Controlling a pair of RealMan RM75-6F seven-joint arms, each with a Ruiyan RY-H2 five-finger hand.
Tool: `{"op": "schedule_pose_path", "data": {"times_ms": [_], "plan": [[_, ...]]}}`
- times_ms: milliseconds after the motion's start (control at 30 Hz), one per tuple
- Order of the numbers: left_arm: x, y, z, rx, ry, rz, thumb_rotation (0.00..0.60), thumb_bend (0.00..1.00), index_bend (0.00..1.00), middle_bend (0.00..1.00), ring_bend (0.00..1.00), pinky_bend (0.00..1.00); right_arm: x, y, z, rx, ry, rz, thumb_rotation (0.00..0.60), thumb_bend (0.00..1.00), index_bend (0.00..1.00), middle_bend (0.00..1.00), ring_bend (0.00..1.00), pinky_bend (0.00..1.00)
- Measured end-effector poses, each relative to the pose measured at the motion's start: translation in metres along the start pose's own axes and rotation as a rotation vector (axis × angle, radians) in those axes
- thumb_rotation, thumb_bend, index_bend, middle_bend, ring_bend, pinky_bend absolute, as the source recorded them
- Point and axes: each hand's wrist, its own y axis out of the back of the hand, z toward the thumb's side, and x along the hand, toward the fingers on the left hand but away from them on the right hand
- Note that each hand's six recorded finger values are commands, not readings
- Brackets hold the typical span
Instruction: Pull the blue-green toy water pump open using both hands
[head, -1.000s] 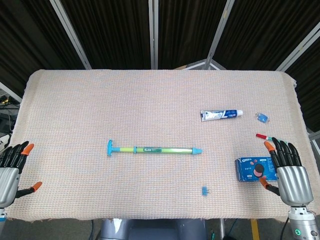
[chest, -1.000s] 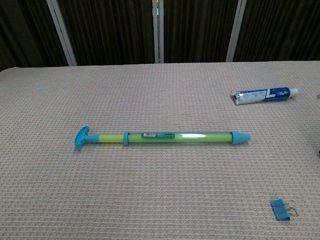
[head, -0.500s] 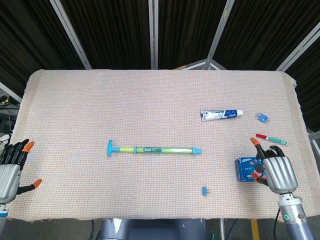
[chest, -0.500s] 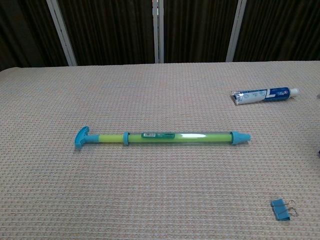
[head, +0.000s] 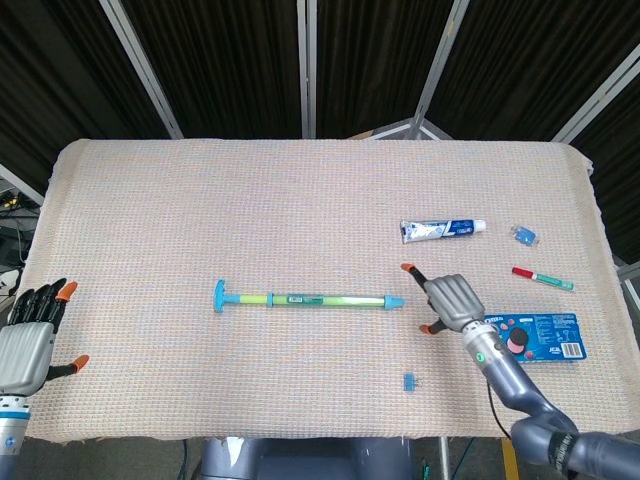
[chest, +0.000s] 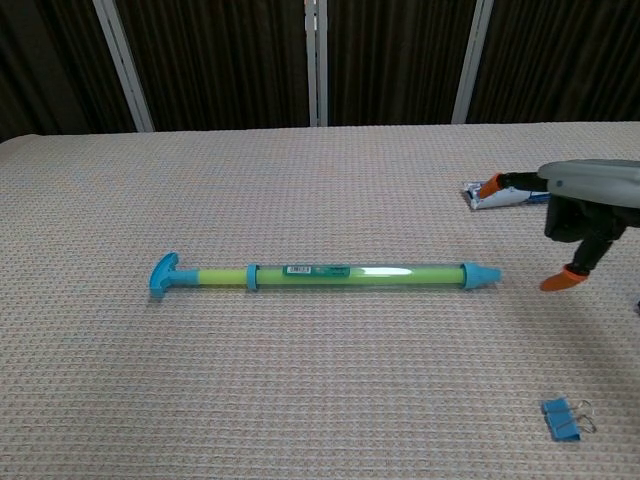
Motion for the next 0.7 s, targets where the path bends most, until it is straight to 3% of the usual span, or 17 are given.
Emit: {"op": "schedule_pose_path", "data": {"times_ms": [233, 700], "plan": [[0.004, -0.003, -0.003, 0.005, 0.015, -0.011, 0.600, 0.00, 0.00, 0.00, 0.00, 0.00, -0.032, -0.015, 0.034, 0.003, 0.026, -0.013, 0.600, 0.00, 0.33, 1.00, 1.00, 1.00], [0.005, -0.003, -0.003, 0.002, 0.014, -0.012, 0.600, 0.00, 0.00, 0.00, 0.00, 0.00, -0.052, -0.032, 0.052, 0.077, 0.012, -0.022, 0.600, 0.09, 0.40, 1.00, 1.00, 1.00]]}}
